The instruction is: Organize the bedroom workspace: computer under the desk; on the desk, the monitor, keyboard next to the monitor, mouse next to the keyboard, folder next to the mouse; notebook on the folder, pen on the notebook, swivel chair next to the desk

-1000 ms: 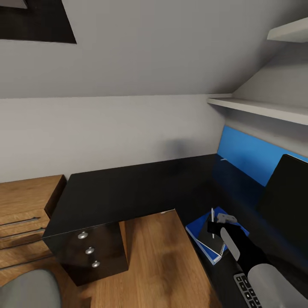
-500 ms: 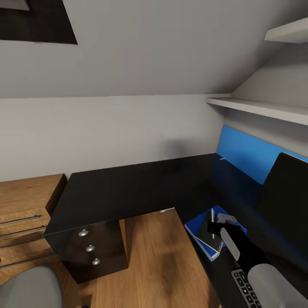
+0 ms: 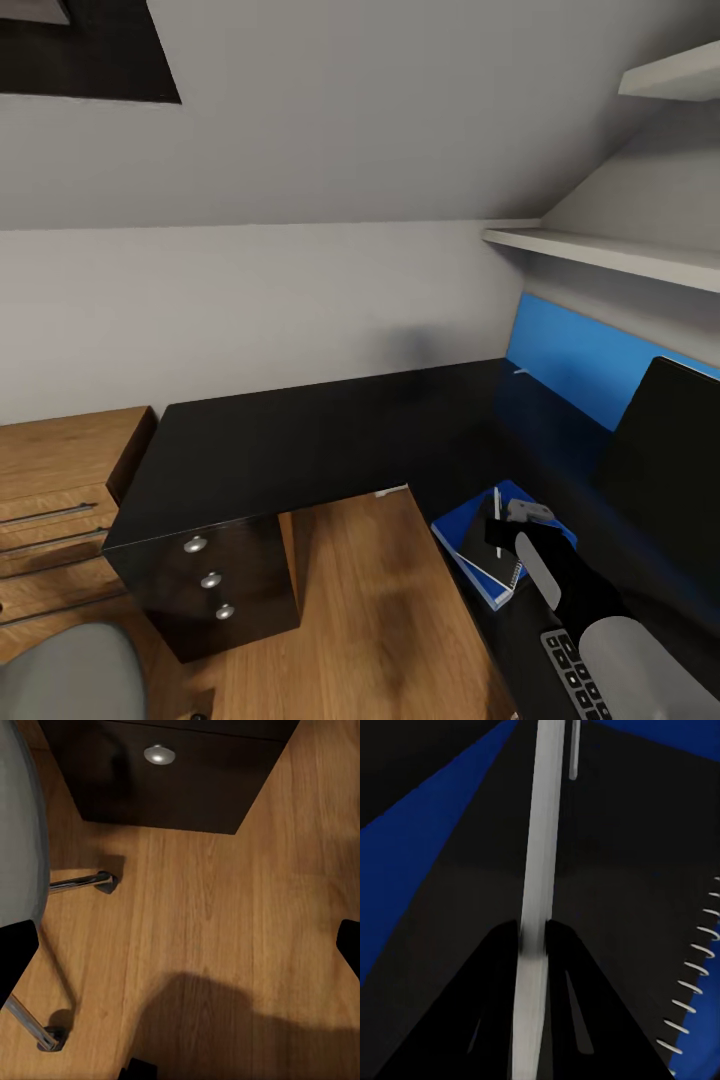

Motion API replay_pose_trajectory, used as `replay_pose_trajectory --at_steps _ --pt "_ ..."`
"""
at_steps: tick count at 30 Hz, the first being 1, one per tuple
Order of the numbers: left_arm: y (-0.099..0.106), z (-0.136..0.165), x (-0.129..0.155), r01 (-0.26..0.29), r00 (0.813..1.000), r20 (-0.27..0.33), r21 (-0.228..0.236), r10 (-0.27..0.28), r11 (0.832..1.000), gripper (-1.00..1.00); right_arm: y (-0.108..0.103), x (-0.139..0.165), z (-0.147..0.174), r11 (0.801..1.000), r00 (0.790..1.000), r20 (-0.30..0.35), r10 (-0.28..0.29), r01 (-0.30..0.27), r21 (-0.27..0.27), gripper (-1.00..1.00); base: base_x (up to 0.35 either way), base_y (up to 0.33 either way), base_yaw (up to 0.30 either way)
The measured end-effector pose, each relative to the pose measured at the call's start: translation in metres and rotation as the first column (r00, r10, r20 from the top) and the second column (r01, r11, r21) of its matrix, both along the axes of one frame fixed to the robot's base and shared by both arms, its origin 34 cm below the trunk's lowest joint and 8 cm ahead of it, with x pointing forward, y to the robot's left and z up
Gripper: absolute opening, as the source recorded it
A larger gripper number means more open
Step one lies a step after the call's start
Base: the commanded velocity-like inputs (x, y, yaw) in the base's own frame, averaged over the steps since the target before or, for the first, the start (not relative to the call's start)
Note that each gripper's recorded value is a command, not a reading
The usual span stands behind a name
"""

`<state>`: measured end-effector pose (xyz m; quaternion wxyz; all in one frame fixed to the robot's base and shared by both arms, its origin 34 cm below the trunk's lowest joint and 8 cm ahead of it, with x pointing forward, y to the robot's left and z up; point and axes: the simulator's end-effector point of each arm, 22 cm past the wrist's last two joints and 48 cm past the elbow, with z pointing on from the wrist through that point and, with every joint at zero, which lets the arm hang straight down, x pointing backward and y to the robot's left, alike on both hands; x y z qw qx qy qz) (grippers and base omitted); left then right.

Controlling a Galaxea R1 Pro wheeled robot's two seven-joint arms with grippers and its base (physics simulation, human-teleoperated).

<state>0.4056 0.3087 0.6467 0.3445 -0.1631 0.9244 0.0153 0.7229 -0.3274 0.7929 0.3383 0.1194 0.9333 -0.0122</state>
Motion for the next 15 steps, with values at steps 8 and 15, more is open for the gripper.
replay_pose_trajectory --at_steps 8,15 --pt "0.000 0.005 -0.001 -0.001 1.000 0.000 0.000 0.001 1.000 1.00 0.000 -0.001 0.005 1.000 1.000 0.000 0.001 -0.001 0.001 1.00 0.000 0.000 0.000" --pt "0.000 0.013 -0.002 -0.001 1.000 -0.001 0.000 0.001 1.000 1.00 -0.003 0.005 0.024 1.000 1.000 0.029 0.001 -0.001 0.001 1.00 0.000 0.000 0.000"
